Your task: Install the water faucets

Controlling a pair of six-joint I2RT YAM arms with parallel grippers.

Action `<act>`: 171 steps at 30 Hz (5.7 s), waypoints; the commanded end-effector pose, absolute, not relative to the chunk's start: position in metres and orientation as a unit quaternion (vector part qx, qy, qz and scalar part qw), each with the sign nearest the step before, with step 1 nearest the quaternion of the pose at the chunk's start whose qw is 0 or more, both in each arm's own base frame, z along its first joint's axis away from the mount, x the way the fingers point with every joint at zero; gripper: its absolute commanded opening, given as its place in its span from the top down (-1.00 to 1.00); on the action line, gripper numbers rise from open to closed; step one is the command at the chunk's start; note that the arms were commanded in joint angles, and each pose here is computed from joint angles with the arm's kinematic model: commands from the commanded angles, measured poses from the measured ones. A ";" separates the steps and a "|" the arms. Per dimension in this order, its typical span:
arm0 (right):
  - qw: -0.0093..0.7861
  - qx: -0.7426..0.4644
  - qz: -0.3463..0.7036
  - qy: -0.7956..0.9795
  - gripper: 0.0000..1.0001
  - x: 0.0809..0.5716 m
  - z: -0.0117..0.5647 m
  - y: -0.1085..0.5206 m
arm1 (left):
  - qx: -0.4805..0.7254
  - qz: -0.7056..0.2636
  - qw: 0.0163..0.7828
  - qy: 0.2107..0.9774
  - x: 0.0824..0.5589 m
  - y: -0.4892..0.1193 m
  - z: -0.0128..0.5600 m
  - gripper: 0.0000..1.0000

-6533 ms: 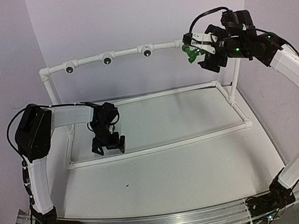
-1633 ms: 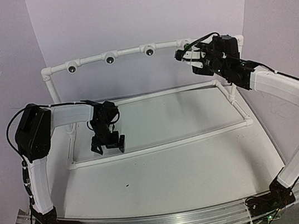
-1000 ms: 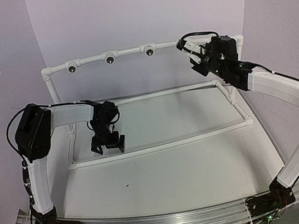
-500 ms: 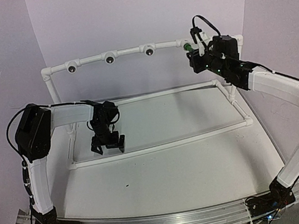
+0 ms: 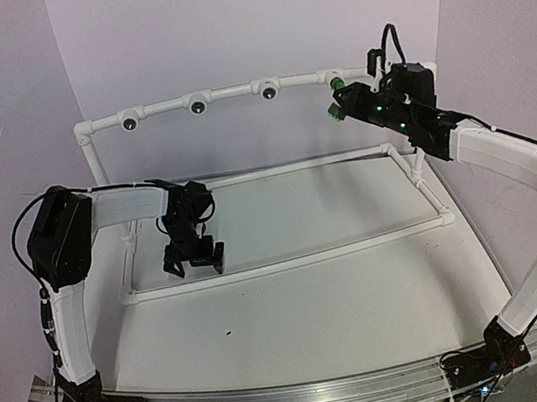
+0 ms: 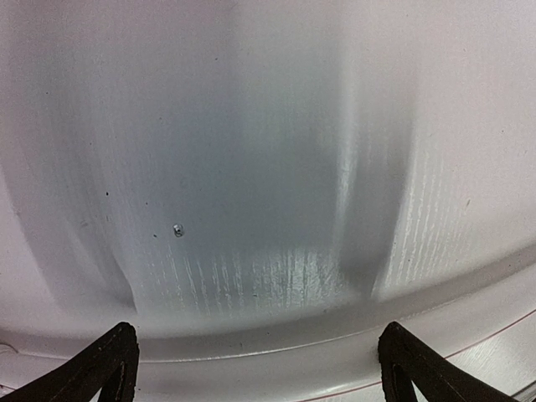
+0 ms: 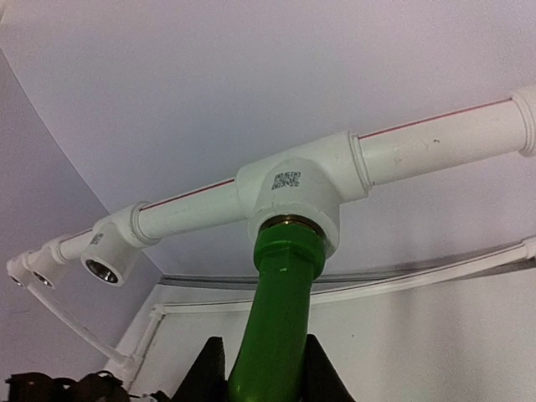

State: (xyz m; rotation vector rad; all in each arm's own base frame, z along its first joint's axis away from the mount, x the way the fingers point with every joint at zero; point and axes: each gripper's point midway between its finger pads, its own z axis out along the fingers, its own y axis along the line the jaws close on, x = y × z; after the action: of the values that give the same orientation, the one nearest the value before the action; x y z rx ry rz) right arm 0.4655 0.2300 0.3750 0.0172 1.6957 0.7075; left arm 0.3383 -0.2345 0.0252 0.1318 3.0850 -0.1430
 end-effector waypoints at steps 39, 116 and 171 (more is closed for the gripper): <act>0.446 0.073 0.558 0.696 -0.96 0.415 0.357 0.206 | 0.057 -0.041 0.007 0.998 0.343 -0.242 0.025 -0.99; 0.623 -0.379 -0.385 0.566 -0.20 0.461 0.370 0.228 | 0.044 -0.062 0.054 0.996 0.354 -0.246 0.040 -0.99; 0.629 -0.005 0.200 0.751 -0.17 0.446 0.397 0.219 | 0.044 -0.054 0.046 0.997 0.356 -0.246 0.043 -0.99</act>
State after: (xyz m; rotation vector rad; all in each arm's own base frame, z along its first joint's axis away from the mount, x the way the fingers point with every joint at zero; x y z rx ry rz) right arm 0.4400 0.2161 0.3827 -0.0388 1.7413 0.3854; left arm 0.3460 -0.2406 0.0195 0.1380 3.1003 -0.1368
